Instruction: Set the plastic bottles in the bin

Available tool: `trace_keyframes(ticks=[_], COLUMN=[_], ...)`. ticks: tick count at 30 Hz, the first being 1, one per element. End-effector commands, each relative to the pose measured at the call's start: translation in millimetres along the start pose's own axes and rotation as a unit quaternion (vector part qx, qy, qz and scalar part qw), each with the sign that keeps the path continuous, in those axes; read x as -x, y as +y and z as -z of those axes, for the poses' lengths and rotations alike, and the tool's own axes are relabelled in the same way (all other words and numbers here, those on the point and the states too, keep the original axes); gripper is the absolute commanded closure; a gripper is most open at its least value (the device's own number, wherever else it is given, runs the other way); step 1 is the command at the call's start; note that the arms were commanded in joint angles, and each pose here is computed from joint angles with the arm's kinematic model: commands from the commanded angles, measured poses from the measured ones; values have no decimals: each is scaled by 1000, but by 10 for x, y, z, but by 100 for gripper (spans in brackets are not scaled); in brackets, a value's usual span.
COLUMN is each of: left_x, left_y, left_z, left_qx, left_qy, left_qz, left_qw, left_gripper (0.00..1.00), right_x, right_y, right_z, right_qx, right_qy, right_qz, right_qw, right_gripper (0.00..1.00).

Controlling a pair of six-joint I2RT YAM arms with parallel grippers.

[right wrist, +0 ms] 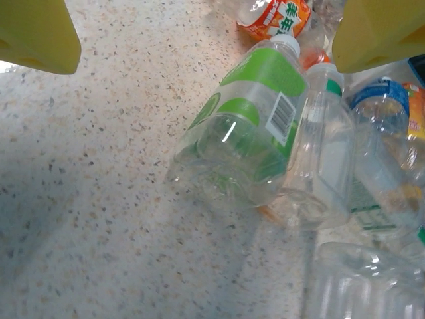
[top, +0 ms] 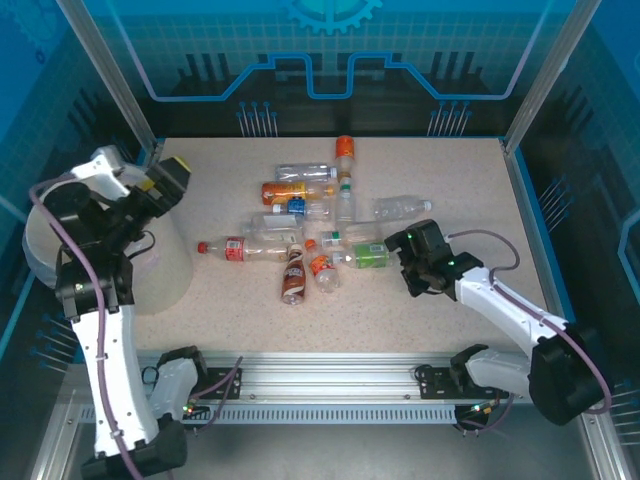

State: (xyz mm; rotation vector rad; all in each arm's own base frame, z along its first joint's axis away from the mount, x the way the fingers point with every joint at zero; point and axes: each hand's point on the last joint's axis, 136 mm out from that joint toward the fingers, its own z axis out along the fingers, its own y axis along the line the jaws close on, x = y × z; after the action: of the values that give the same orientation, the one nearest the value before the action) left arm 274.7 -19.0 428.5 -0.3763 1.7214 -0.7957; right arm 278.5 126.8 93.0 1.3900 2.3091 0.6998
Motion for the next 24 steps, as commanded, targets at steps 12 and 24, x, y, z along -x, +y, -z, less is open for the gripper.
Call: trace_keyframes(ticks=[12,24], left_x=[-770,-1148], left_y=[-45,185], left_z=[-287,-312], left_qx=[-58,-59], left_qy=[93,131], left_qz=[-38,-13], left_qw=[993,989], left_gripper=[1,1], right_x=[48,74], right_y=[122,150], right_z=[-347,-544], right_qx=[-50,-110], right_qy=[-12,-25], right_qz=[-202,-235], right_qw=[978,965], right_gripper=[3,10])
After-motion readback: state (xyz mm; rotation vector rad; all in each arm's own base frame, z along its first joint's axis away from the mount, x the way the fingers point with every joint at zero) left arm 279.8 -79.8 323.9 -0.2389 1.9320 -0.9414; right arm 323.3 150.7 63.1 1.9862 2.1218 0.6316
